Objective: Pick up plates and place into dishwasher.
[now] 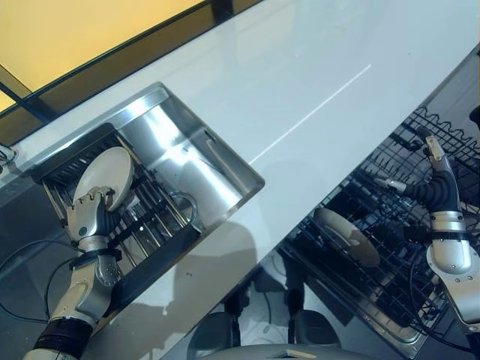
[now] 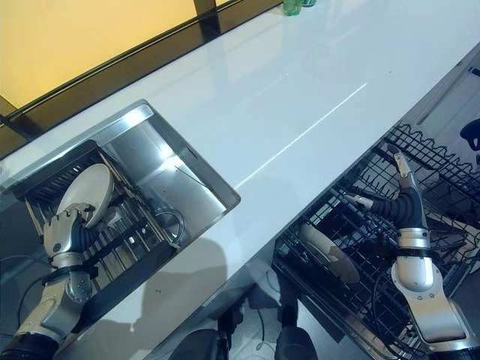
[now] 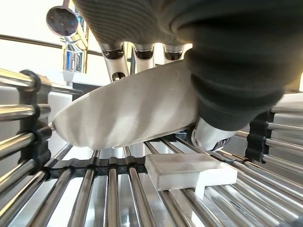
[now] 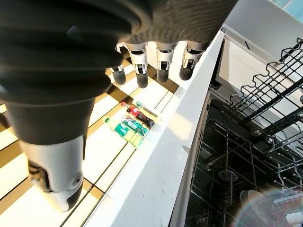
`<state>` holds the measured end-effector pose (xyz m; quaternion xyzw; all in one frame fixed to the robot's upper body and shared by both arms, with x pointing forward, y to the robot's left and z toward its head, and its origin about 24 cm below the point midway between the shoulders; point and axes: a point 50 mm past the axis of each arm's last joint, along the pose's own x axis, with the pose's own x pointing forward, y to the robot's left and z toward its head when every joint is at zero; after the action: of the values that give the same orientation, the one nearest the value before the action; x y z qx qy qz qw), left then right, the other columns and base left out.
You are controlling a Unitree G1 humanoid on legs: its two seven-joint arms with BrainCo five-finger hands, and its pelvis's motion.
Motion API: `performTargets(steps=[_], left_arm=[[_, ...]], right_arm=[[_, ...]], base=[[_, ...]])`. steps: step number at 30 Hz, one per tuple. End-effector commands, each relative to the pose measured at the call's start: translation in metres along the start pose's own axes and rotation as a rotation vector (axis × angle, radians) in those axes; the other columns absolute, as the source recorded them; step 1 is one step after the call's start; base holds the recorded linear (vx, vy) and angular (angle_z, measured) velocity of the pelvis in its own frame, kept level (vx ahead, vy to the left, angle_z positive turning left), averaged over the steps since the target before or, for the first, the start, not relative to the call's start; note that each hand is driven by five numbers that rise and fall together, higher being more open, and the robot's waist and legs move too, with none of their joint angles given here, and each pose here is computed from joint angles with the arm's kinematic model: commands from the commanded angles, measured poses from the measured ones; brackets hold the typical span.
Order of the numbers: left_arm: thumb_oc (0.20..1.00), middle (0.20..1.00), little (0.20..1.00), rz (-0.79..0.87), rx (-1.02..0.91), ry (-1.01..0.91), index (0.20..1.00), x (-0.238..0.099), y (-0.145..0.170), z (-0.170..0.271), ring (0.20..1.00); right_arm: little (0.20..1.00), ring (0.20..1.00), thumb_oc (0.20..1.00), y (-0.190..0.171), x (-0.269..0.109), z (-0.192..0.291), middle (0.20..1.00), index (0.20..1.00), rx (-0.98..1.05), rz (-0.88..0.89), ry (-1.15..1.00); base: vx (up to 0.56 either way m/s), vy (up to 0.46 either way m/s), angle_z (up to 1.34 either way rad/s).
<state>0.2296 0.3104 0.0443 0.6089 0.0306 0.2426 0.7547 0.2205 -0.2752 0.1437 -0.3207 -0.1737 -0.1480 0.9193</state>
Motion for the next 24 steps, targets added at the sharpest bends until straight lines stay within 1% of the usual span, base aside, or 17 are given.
performTargets(steps=[1, 8, 13, 14, 17, 19, 21, 24], left_arm=[[0.2, 0.2, 0.2, -0.139, 0.091, 0.113, 0.2, -0.031, -0.025, -0.028, 0.2], [0.2, 0.2, 0.2, -0.143, 0.088, 0.113, 0.2, -0.034, -0.026, -0.029, 0.2], [0.2, 0.2, 0.2, -0.051, 0.061, 0.136, 0.2, -0.029, -0.016, -0.032, 0.2], [0.2, 0.2, 0.2, -0.021, 0.057, 0.143, 0.2, -0.026, -0.011, -0.034, 0.2], [0.2, 0.2, 0.2, 0.122, 0.041, 0.156, 0.2, -0.012, 0.016, -0.04, 0.2], [0.2, 0.2, 0.2, 0.179, 0.034, 0.158, 0.2, -0.007, 0.029, -0.043, 0.2], [0.2, 0.2, 0.2, 0.279, 0.017, 0.146, 0.2, 0.0, 0.05, -0.046, 0.2], [0.2, 0.2, 0.2, 0.377, -0.011, 0.119, 0.2, 0.005, 0.07, -0.045, 0.2]], right_arm=[[1.0, 1.0, 1.0, -0.009, 0.002, 0.014, 1.0, 1.0, 0.0, -0.03, -0.091], [1.0, 1.0, 1.0, -0.008, 0.0, 0.013, 1.0, 1.0, -0.001, -0.021, -0.081], [1.0, 1.0, 1.0, -0.007, -0.003, 0.011, 1.0, 1.0, 0.002, -0.019, -0.074], [1.0, 1.0, 1.0, -0.007, -0.003, 0.011, 1.0, 1.0, 0.001, -0.019, -0.071], [1.0, 1.0, 1.0, -0.009, -0.004, 0.008, 1.0, 1.0, -0.001, -0.022, -0.067], [1.0, 1.0, 1.0, -0.009, -0.004, 0.008, 1.0, 1.0, -0.001, -0.024, -0.066], [1.0, 1.0, 1.0, -0.011, -0.006, 0.007, 1.0, 1.0, 0.001, -0.026, -0.065], [1.0, 1.0, 1.0, -0.014, -0.007, 0.007, 1.0, 1.0, 0.001, -0.029, -0.065]], base=[[0.04, 0.0, 0.01], [0.02, 0.001, 0.0], [0.0, -0.002, 0.01], [0.01, -0.004, 0.06], [0.0, -0.001, 0.02], [0.0, 0.0, 0.0], [-0.01, -0.004, 0.02], [-0.02, -0.006, 0.08]])
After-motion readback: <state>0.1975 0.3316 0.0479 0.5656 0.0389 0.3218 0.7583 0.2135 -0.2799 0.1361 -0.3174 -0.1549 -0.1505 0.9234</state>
